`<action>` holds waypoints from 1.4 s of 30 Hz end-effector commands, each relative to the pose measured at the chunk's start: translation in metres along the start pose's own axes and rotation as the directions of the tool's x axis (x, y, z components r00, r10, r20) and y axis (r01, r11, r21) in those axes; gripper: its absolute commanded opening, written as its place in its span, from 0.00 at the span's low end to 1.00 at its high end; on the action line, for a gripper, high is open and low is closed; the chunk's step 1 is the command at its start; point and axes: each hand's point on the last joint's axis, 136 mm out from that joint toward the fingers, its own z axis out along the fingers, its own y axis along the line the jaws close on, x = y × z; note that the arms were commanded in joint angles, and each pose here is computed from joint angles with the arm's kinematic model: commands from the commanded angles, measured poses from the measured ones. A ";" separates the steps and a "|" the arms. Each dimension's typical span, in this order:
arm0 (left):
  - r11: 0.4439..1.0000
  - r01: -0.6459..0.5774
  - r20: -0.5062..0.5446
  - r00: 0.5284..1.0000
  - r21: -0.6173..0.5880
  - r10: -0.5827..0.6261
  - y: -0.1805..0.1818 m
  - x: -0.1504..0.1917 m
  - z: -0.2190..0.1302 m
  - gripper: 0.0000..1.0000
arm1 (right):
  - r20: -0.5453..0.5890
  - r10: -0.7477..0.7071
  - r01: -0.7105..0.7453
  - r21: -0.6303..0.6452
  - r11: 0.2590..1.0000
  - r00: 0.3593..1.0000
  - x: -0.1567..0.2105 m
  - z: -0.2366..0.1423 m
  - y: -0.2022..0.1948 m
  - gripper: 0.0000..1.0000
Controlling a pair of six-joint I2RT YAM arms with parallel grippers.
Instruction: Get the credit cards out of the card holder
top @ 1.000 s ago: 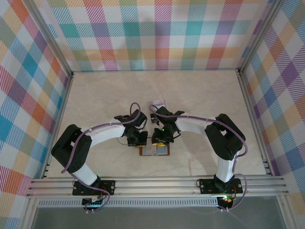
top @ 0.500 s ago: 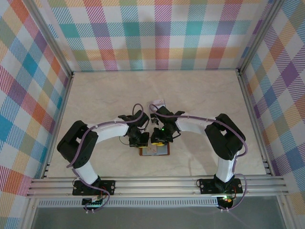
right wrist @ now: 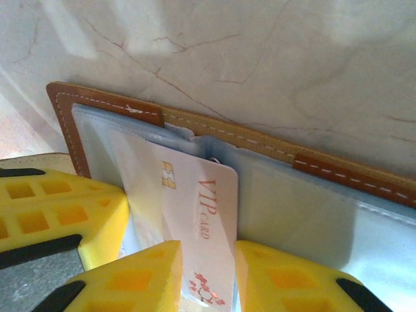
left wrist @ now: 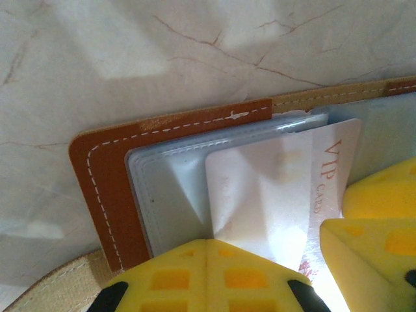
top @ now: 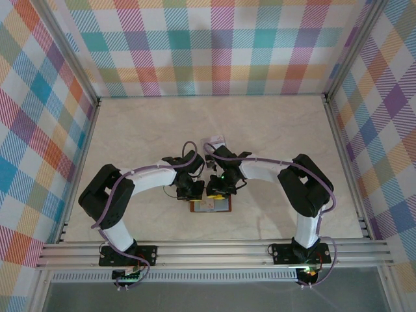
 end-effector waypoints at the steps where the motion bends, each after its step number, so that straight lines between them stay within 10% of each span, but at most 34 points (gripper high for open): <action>1: 0.996 -0.004 -0.067 0.998 -0.086 -0.002 0.018 0.017 0.012 0.02 | -0.012 -0.001 0.001 0.027 1.000 1.000 0.005 -0.004 -0.012 0.31; 27: 0.996 -0.003 -0.070 0.998 -0.090 -0.003 0.017 0.017 0.014 0.02 | 0.030 -0.040 0.045 -0.226 0.973 0.999 0.005 -0.018 0.033 0.15; 42: 0.997 -0.005 -0.021 1.000 -0.076 0.003 0.012 0.012 0.003 0.03 | 0.067 -0.044 0.039 0.076 0.996 0.997 0.006 -0.030 -0.017 0.03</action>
